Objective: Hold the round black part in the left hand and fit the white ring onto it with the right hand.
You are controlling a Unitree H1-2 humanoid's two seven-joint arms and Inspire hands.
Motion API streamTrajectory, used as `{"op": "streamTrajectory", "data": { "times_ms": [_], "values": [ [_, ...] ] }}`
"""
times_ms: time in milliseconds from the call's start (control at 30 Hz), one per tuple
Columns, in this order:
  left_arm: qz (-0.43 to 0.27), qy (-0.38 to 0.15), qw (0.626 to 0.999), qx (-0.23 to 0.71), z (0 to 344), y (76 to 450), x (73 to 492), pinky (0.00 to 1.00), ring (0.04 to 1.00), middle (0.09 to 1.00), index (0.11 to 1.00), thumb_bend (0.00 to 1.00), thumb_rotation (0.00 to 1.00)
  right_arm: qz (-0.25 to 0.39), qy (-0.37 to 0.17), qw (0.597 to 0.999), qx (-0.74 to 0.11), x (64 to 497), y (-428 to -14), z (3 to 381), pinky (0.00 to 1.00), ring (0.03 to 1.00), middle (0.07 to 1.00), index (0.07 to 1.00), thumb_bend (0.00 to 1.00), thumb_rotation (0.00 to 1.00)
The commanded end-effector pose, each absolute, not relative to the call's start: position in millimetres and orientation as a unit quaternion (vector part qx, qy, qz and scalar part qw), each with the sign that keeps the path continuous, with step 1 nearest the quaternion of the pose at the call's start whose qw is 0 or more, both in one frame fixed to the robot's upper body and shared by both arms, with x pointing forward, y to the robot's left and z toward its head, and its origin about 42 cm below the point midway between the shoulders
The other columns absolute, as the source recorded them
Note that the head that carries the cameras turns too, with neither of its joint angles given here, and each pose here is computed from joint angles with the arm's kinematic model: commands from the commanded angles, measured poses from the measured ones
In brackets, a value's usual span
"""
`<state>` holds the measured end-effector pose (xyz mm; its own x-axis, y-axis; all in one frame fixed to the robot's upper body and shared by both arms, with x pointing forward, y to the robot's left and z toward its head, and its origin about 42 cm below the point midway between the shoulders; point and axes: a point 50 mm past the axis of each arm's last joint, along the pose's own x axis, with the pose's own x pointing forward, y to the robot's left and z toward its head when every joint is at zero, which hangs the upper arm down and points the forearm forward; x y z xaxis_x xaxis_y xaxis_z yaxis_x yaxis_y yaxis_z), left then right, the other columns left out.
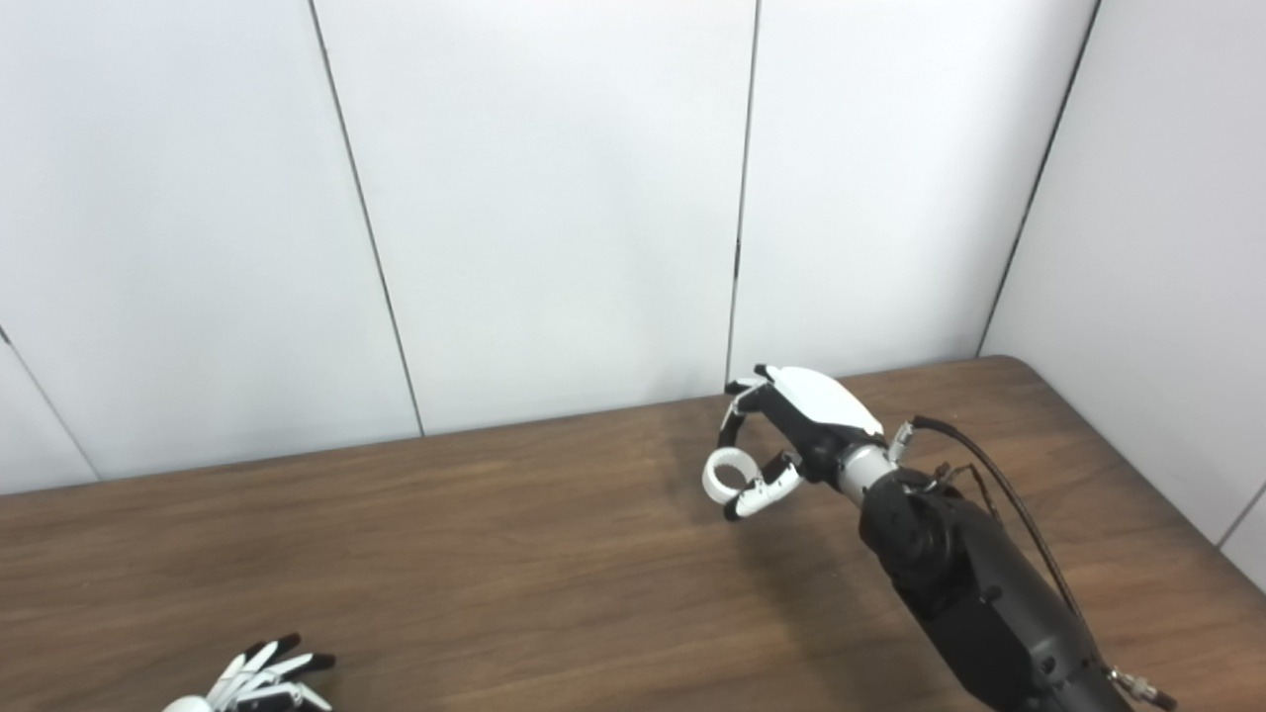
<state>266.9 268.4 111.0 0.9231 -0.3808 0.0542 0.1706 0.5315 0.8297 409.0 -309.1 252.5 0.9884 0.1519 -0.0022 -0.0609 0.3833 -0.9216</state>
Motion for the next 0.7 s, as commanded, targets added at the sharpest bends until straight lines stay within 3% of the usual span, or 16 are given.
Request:
{"op": "streamTrajectory", "data": {
  "times_ms": [0, 667],
  "values": [
    [-0.182, -0.102, 0.854, 0.476, 107, 261, 272, 1.00, 0.955, 0.834, 0.479, 0.52, 0.04, 0.064, -0.092, 0.823, -0.556, 410, -297, 278, 0.98, 0.996, 0.890, 0.476, 0.52, 0.12],
    [-0.219, -0.157, 0.805, 0.529, 97, 198, 316, 1.00, 0.929, 0.821, 0.480, 0.52, 0.05, 0.192, -0.167, 0.802, -0.541, 393, -225, 293, 0.98, 0.990, 0.884, 0.476, 0.52, 0.13]
  ]
}}
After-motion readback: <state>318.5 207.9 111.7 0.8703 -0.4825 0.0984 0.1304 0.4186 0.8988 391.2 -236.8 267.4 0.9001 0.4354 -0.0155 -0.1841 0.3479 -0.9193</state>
